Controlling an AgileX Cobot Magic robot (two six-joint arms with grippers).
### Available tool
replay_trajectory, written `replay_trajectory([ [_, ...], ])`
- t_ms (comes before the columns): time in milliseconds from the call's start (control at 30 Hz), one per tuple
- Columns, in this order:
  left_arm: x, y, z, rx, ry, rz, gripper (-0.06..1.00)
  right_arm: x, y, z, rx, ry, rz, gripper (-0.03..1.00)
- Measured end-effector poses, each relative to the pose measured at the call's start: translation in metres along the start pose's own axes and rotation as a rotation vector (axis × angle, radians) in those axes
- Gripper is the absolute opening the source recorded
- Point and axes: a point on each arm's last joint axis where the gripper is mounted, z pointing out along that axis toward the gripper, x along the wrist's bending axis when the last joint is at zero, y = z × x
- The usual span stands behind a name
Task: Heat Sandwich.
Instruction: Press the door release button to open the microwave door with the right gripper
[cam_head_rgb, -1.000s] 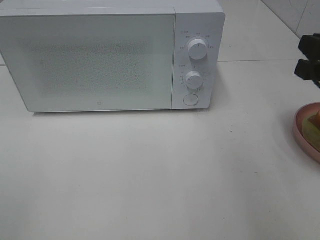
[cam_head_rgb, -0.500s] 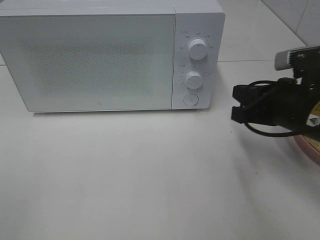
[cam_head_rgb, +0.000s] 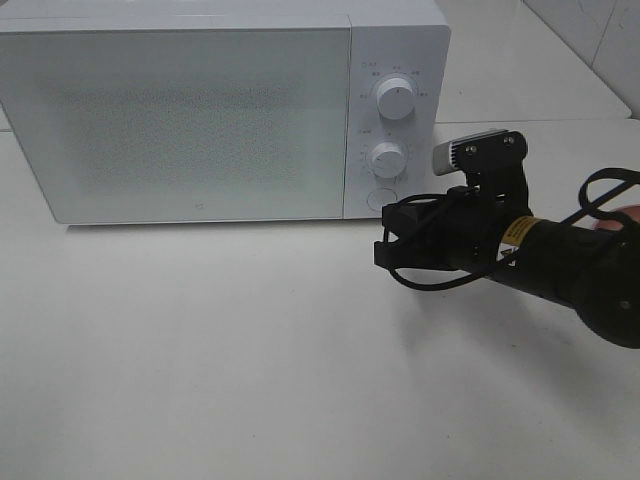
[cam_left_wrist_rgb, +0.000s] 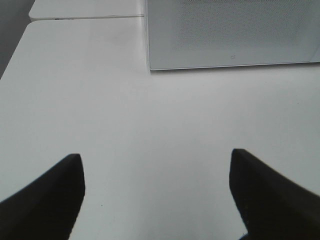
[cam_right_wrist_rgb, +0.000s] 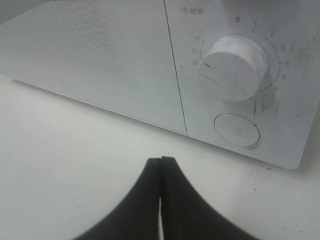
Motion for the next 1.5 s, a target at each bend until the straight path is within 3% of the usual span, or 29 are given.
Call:
replay_trajectory([
  [767,0.0,0.0,0.0,0.0,0.0,0.0,0.75,-0.029,-0.019,0.06,-0.021,-0.137,0.096,0.01],
  [1500,0.0,0.0,0.0,0.0,0.0,0.0,0.75,-0.04,-0.027,0.069,-0.079,-0.219,0.164,0.01],
])
